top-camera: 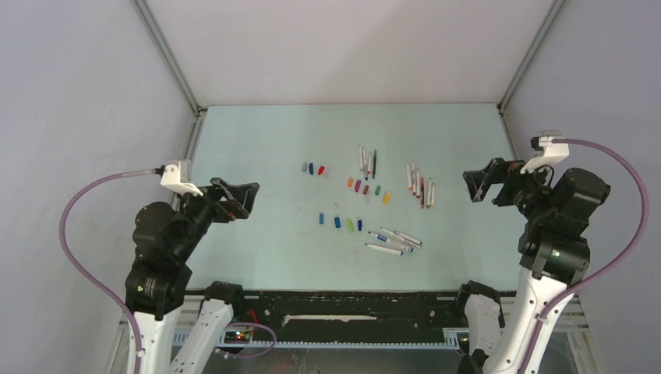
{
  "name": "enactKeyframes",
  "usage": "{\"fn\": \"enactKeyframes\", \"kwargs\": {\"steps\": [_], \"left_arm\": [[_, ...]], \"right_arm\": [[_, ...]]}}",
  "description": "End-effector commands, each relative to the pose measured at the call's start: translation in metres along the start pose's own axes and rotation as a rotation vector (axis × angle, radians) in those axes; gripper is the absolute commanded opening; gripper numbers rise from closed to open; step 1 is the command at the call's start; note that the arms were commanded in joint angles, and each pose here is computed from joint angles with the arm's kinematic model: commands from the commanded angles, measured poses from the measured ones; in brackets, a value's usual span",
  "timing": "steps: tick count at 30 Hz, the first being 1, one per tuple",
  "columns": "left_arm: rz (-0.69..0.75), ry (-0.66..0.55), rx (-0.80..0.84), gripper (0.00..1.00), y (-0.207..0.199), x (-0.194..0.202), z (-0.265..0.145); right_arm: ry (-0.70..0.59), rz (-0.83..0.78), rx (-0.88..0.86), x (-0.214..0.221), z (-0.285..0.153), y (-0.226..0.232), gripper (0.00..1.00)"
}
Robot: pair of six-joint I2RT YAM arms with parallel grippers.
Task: Open the pen caps
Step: Reset both arms
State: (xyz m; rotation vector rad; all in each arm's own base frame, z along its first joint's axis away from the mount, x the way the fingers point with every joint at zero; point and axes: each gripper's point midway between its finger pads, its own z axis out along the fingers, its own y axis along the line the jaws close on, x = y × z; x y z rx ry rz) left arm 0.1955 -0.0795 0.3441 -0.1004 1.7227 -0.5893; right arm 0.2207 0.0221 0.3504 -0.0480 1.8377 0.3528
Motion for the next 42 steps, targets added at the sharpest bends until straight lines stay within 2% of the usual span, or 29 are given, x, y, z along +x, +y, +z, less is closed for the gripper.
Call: {"fn": "enactKeyframes", "kwargs": {"steps": [1,7,12,42], "left_arm": [[0.074,-0.058,-0.048,1.0,0.005,-0.019,-0.012],[0.11,-0.098,-0.136,1.0,0.021,-0.023,-0.022],[0.093,-0.139,-0.117,1.0,0.024,-0.017,-0.017],[0.092,-0.079,-0.152,1.0,0.04,0.01,-0.008]], "right_arm": [[-0.034,0.033,-0.04,-0.014,0.015,-0.001,1.0],[-0.021,0.091,-0.049,-0.01,0.03,-0.01,0.99],[-0.029,0.109,-0.016,-0.001,0.029,-0.014,0.99],[-0.072,0.097,-0.063,-0.008,0.026,-0.007,1.0]]}}
